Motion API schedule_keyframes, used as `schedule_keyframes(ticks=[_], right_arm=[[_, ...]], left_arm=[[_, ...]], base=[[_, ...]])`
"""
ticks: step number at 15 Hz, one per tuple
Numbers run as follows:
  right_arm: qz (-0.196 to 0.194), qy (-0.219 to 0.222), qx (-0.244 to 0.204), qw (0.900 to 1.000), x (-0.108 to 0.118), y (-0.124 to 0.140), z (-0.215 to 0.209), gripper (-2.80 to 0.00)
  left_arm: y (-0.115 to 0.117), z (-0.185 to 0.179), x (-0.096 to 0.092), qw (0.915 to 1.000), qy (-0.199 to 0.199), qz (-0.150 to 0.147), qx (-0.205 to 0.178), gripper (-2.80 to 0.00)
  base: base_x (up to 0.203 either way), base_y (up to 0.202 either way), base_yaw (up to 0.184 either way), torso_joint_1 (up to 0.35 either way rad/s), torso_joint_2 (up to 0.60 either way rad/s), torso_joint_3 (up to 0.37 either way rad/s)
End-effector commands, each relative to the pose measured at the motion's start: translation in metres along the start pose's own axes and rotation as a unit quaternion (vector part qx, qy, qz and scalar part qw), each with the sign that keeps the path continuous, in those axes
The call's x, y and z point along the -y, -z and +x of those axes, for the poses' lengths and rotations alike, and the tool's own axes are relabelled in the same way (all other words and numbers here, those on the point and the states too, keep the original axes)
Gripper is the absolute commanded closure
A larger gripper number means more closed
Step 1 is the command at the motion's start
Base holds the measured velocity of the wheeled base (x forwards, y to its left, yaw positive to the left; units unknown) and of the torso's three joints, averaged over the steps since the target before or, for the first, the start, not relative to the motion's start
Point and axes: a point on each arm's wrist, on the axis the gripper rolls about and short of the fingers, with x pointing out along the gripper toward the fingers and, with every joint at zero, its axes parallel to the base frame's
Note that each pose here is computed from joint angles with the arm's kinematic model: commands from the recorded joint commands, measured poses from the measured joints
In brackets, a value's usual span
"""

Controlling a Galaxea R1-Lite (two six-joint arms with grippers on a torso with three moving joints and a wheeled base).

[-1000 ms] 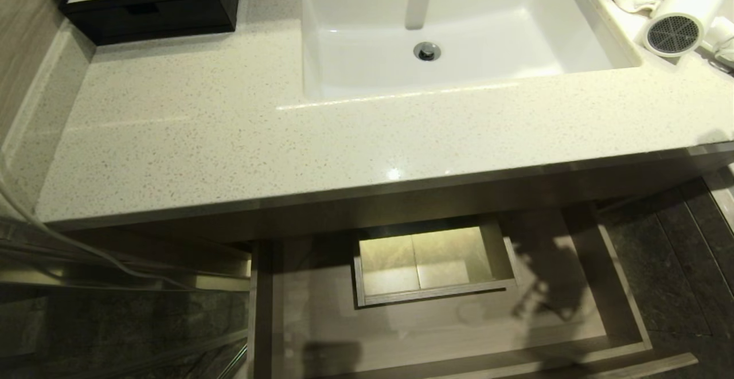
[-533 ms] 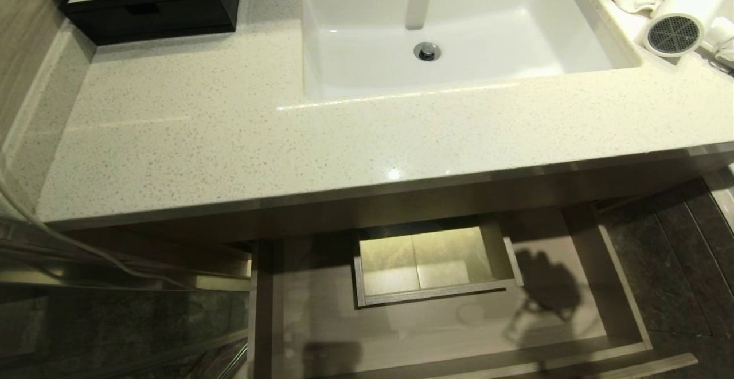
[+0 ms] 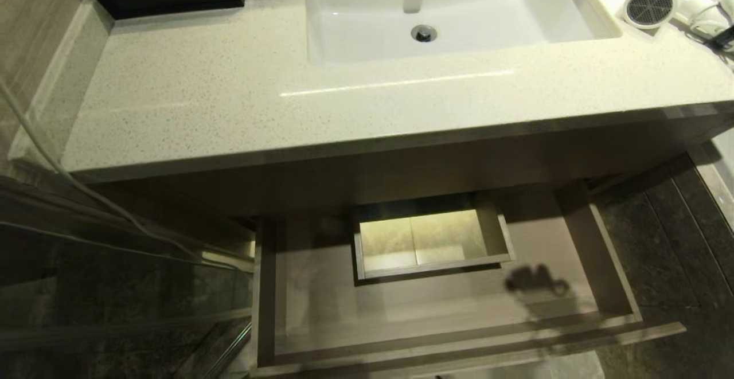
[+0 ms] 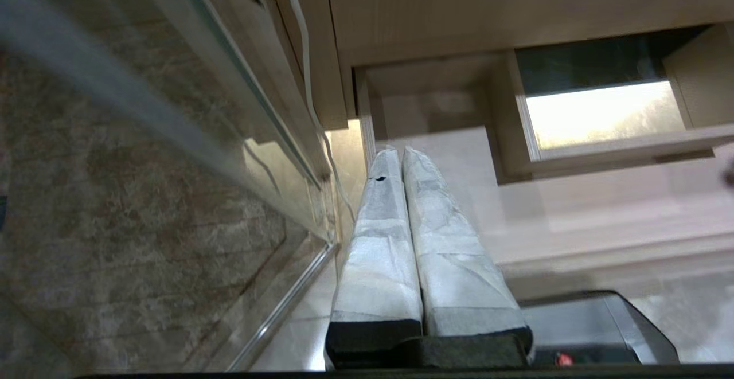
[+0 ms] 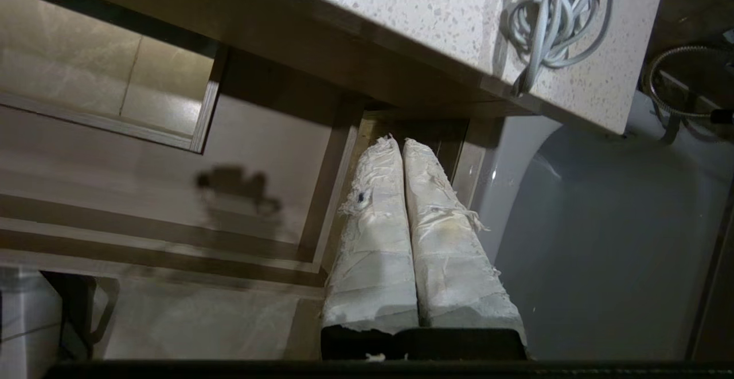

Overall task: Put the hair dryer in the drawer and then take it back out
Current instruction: Close the drawer

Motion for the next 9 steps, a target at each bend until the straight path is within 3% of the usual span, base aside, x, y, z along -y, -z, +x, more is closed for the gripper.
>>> schedule_keyframes(ticks=[1, 9], right_arm=[[-0.003, 0.0, 0.002, 1.0, -0.0016, -0.0004, -0.0028, 0.0], [-0.003, 0.0, 0.002, 1.0, -0.0087, 0.0028, -0.009, 0.0]], left_arm=[[0.0, 0.0, 0.0, 1.0, 0.0, 0.0, 0.0, 0.0], [0.0, 0.0, 0.0, 1.0, 0.0, 0.0, 0.0, 0.0]], base=[[0.0, 0.0, 0.0, -0.3, 0.05, -0.249], [0.0, 0.0, 0.0, -0.281, 0.0, -0.286]])
